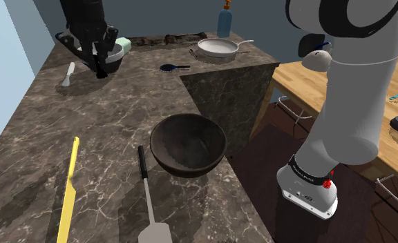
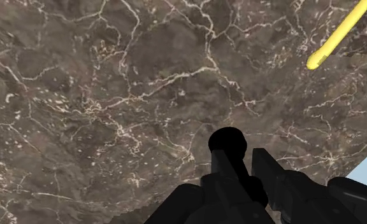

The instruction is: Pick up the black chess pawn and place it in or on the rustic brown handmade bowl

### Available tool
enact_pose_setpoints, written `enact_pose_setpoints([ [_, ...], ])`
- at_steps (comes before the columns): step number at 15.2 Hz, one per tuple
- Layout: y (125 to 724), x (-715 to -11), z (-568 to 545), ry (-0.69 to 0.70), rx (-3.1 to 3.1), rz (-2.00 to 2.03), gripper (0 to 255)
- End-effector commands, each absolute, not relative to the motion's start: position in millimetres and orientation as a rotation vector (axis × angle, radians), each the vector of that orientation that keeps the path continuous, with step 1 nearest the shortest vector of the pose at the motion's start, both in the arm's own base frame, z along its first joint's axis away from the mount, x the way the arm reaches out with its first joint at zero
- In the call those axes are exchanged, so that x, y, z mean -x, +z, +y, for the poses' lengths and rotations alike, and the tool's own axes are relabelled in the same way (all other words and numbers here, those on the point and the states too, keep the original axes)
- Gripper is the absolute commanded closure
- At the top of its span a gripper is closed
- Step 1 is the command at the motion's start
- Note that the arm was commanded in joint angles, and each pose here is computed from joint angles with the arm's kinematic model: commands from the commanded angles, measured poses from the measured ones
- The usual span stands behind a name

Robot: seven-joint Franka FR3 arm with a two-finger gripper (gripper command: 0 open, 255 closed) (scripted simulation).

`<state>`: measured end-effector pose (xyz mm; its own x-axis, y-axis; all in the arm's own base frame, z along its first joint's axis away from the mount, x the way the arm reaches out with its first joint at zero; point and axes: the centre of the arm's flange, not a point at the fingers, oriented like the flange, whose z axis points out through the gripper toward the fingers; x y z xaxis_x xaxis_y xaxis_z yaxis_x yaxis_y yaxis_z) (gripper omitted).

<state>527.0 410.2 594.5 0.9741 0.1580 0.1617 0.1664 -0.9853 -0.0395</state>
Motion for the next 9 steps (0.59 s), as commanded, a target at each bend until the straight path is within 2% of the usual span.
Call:
enact_pose_setpoints([
  [1,606.2,-527.3,409.0,-0.245,3.069,-0.252,255],
  [9,609.8,-436.6,391.5,-0.245,3.069,-0.252,255],
])
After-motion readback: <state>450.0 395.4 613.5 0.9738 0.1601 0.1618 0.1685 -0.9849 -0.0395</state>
